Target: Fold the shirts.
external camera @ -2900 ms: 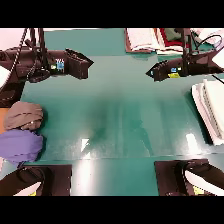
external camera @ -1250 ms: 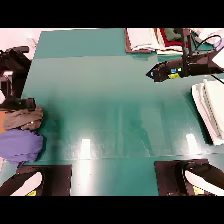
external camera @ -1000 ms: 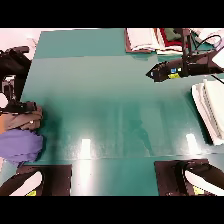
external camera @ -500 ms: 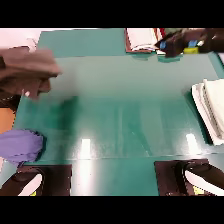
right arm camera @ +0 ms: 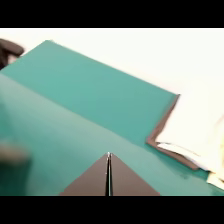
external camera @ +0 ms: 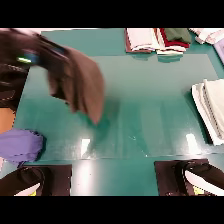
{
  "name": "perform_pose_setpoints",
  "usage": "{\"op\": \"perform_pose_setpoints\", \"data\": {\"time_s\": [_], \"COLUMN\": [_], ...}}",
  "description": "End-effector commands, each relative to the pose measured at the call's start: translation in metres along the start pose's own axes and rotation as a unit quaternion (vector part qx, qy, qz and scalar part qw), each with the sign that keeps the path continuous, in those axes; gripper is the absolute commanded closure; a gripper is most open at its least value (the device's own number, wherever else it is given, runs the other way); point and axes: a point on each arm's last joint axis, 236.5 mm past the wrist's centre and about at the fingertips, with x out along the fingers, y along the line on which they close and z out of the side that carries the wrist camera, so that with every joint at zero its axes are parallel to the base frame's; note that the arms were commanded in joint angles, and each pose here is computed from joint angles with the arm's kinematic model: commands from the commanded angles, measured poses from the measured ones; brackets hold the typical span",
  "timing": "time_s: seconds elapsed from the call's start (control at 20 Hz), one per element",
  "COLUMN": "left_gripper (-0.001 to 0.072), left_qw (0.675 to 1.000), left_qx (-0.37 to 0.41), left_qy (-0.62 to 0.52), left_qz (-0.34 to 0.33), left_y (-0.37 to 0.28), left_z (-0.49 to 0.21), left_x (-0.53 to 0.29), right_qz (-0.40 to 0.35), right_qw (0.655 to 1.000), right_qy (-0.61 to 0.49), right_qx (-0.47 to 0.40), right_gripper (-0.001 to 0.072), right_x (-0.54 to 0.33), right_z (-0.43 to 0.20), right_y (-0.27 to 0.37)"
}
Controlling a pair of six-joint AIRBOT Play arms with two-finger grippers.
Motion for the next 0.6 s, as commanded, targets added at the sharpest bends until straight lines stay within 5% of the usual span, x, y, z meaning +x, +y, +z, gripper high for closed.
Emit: {"op": "perform_pose_setpoints", "data": {"time_s": [0.0, 0.05, 0.1, 0.15, 0.3, 0.55], "left_gripper": [0.0681, 0.0559, 0.0252, 0.0208, 0.0207, 0.0205], "left_qw": [0.989, 0.987, 0.987, 0.988, 0.995, 0.973], "left_qx": [0.071, 0.08, 0.08, 0.074, 0.033, -0.169], "left_qy": [0.025, 0.025, 0.024, 0.025, 0.053, 0.147], "left_qz": [-0.124, -0.135, -0.139, -0.137, -0.08, 0.052], "left_y": [-0.124, -0.142, -0.15, -0.149, -0.082, 0.108], "left_z": [-0.015, -0.019, -0.021, -0.022, -0.032, -0.106], "left_x": [0.066, 0.083, 0.095, 0.103, 0.121, 0.144], "right_qz": [-0.025, -0.024, -0.023, -0.023, -0.021, -0.019], "right_qw": [1.0, 1.0, 1.0, 1.0, 1.0, 0.999], "right_qy": [0.0, 0.005, 0.008, 0.012, 0.023, 0.026], "right_qx": [-0.007, -0.007, -0.007, -0.006, -0.006, -0.005], "right_gripper": [0.0695, 0.0695, 0.0695, 0.0695, 0.0694, 0.0695], "right_x": [-0.01, -0.01, -0.009, -0.008, -0.006, -0.006], "right_z": [0.005, 0.003, 0.001, -0.001, -0.007, -0.009], "right_y": [-0.01, -0.009, -0.009, -0.009, -0.009, -0.008]}}
